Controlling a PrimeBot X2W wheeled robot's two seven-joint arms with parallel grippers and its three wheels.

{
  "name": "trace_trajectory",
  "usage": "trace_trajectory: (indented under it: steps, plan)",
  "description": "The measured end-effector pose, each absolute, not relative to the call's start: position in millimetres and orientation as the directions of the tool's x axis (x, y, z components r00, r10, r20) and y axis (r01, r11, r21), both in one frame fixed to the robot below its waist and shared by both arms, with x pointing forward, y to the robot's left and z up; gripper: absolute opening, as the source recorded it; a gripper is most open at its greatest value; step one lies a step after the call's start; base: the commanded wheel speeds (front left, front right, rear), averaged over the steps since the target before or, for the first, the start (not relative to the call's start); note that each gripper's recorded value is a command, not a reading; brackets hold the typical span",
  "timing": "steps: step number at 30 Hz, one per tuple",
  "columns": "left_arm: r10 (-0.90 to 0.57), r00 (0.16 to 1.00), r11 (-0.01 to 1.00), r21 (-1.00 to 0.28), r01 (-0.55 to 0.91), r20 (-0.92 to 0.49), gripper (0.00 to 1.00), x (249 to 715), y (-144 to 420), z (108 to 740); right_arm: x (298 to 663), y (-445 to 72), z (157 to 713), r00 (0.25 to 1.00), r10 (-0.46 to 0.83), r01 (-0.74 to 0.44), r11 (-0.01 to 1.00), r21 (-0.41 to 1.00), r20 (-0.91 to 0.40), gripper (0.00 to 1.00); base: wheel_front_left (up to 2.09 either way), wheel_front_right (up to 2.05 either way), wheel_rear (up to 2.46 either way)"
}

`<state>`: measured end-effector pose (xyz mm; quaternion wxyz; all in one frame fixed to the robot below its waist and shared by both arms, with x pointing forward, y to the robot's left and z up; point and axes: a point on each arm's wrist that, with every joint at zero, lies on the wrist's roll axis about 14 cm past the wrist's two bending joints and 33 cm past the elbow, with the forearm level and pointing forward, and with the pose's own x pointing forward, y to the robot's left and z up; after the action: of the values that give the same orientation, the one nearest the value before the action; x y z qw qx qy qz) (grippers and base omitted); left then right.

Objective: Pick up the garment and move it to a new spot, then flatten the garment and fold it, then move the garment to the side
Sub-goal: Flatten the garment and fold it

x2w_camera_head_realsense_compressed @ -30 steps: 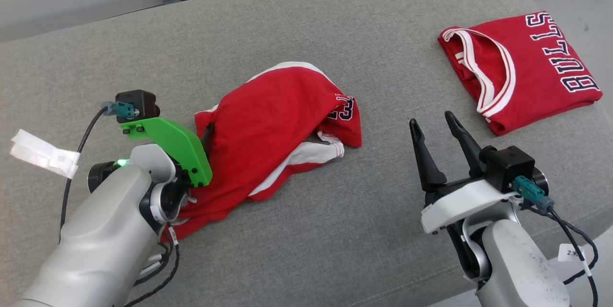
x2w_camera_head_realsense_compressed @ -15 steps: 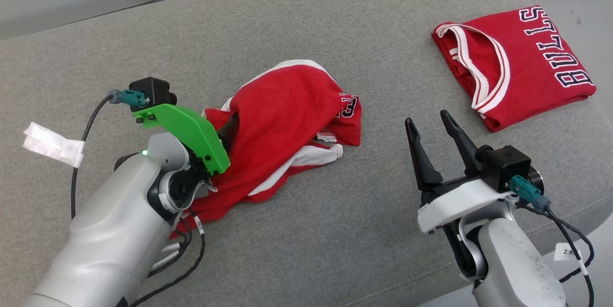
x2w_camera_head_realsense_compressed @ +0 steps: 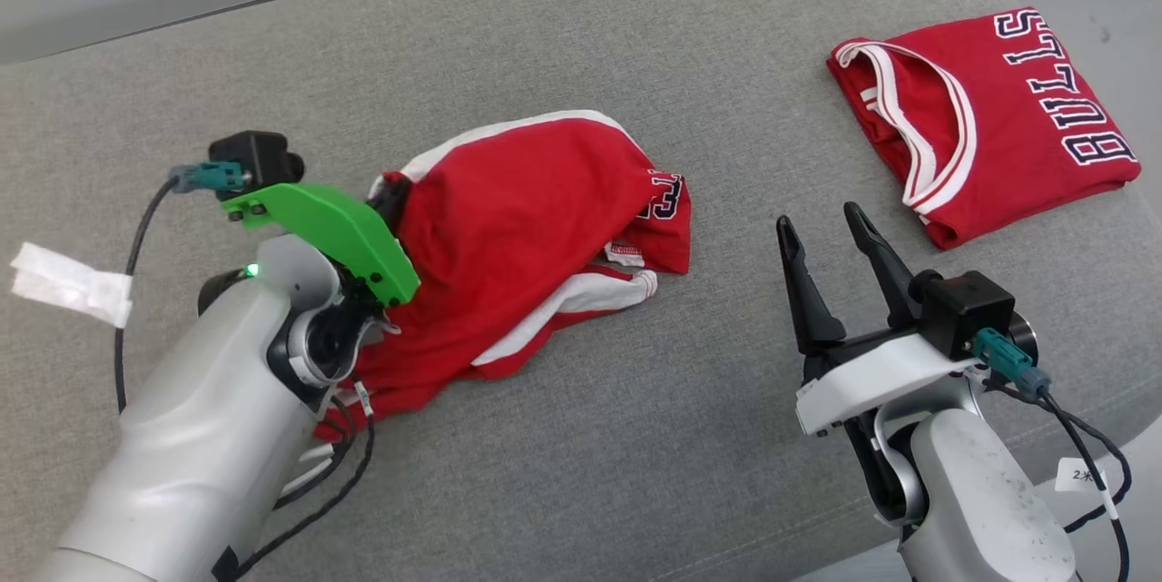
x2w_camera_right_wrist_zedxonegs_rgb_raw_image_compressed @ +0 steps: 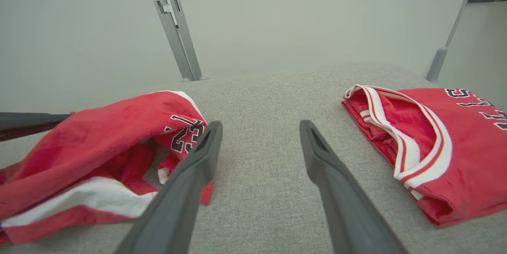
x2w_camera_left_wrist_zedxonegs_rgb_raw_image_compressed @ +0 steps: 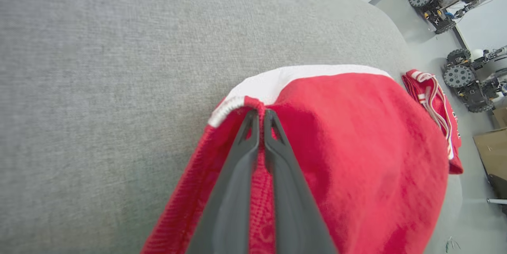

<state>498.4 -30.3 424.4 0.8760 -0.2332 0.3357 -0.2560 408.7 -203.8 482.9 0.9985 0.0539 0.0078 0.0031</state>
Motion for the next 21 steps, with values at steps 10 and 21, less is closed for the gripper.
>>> trace_trajectory:
  steps: [10, 21]
  plan:
    - [-0.310, 0.907, 0.881, -0.444, 0.162, -0.284, 0.00, 558.1, 55.2, 457.6, 414.6, -192.2, 483.0, 0.999, 0.042, -0.041, 0.993, 0.107, -0.015, 1.00, 0.00, 0.00, 0.00]
    - [-0.137, 0.957, 0.922, -0.387, 0.029, -0.255, 1.00, 574.1, 93.7, 452.8, 411.4, -195.4, 483.3, 0.999, 0.043, -0.041, 0.995, 0.092, -0.021, 1.00, 0.00, 0.00, 0.00]
